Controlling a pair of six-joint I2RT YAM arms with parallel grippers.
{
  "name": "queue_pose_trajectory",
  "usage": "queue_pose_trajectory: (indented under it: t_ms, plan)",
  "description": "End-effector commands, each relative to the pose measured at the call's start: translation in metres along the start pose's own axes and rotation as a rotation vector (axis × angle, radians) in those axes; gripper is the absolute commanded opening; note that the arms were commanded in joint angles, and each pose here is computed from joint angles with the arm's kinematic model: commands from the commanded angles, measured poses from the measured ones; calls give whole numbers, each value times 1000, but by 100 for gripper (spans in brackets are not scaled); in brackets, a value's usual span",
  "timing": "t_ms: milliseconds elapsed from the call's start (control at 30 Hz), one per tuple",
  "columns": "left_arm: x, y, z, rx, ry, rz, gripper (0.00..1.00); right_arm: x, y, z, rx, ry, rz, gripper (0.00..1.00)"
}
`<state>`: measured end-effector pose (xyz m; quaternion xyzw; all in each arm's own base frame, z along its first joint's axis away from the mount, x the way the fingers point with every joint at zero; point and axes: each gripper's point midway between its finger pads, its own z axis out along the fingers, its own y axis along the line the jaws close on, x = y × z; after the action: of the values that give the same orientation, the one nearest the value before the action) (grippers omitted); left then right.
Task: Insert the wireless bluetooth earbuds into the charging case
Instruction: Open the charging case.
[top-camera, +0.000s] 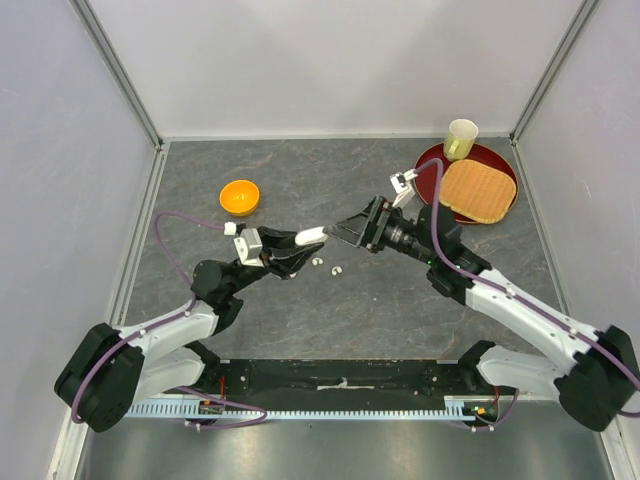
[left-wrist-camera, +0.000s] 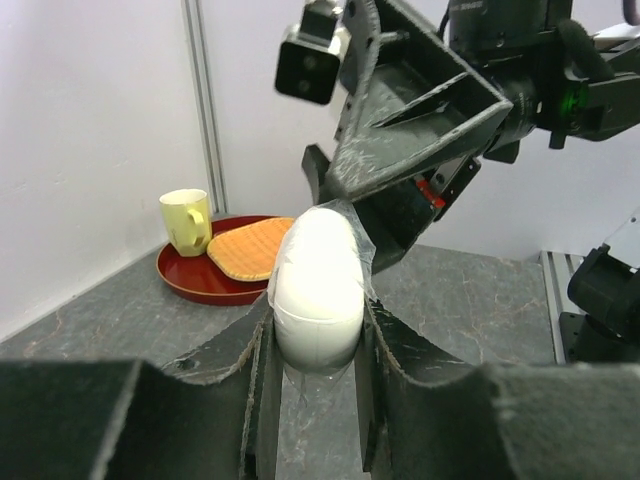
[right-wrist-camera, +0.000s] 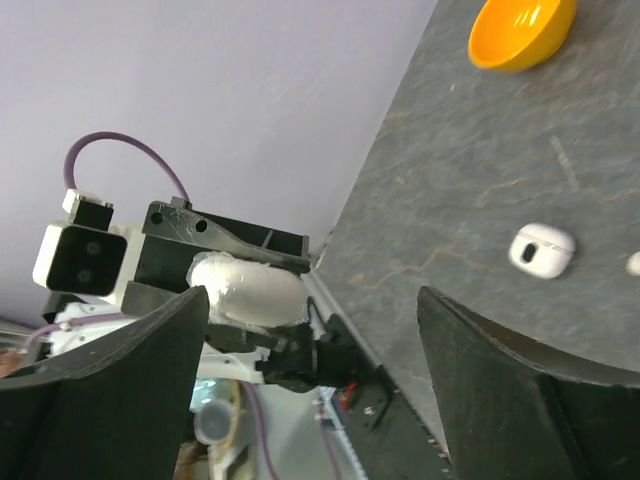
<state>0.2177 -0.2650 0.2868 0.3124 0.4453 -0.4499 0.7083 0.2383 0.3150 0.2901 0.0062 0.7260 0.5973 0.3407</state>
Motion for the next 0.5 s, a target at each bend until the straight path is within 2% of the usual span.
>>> queue_pose_trajectory:
  t_ms: [0, 200, 467]
  plan:
    - [-26, -8, 9, 53, -57, 38, 2, -22, 15, -27, 35, -84, -244, 92]
    - [-21, -17, 16, 122, -24, -10, 2, -8, 17, -28, 19, 6, -301, 91]
    - [-16, -20, 20, 148, -3, -43, 2, -4, 11, -25, 37, 37, -316, 89]
